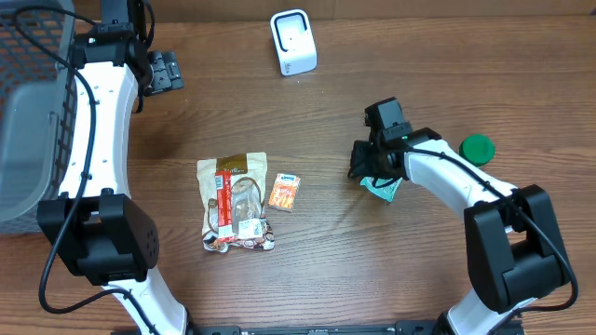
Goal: Scan the item barcode
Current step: 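Carry the wipes pack right and release it beside the jar, then reach the right gripper to the orange Kleenex pack and grasp it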
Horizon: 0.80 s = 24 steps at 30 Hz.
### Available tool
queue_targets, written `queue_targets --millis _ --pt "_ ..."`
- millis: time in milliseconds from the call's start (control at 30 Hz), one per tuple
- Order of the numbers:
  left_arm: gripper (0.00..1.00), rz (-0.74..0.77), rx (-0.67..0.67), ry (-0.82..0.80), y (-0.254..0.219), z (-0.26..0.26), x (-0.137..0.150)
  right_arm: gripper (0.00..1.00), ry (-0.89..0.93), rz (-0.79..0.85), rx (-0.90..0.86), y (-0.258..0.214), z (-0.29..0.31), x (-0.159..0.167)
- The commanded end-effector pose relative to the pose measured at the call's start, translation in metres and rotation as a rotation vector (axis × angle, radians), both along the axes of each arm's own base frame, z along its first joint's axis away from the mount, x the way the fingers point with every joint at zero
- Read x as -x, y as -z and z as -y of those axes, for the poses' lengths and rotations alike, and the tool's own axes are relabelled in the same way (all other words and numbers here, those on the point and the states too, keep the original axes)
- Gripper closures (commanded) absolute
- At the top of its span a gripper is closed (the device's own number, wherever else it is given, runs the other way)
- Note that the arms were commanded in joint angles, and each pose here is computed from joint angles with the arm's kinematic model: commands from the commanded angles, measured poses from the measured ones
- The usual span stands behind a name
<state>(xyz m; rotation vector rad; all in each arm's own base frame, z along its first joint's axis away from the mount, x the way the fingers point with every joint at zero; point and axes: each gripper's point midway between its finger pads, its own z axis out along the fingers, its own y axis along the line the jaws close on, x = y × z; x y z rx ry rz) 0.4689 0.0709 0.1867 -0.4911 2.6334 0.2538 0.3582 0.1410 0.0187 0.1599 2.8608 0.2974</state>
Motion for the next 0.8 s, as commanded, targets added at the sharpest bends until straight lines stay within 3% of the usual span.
queue_targets --millis 0,267,767 --pt "0.0 -0.003 -0.02 0.014 -0.001 -0.001 -0.001 0.64 0.047 -0.005 0.111 0.008 0.022 0.002" --pt "0.0 -0.003 -0.02 0.014 -0.001 -0.001 -0.001 0.64 0.116 -0.059 0.269 0.012 0.066 0.014" --pt "0.0 -0.003 -0.02 0.014 -0.001 -0.001 -0.001 0.62 0.198 -0.071 0.27 0.012 0.09 0.011"
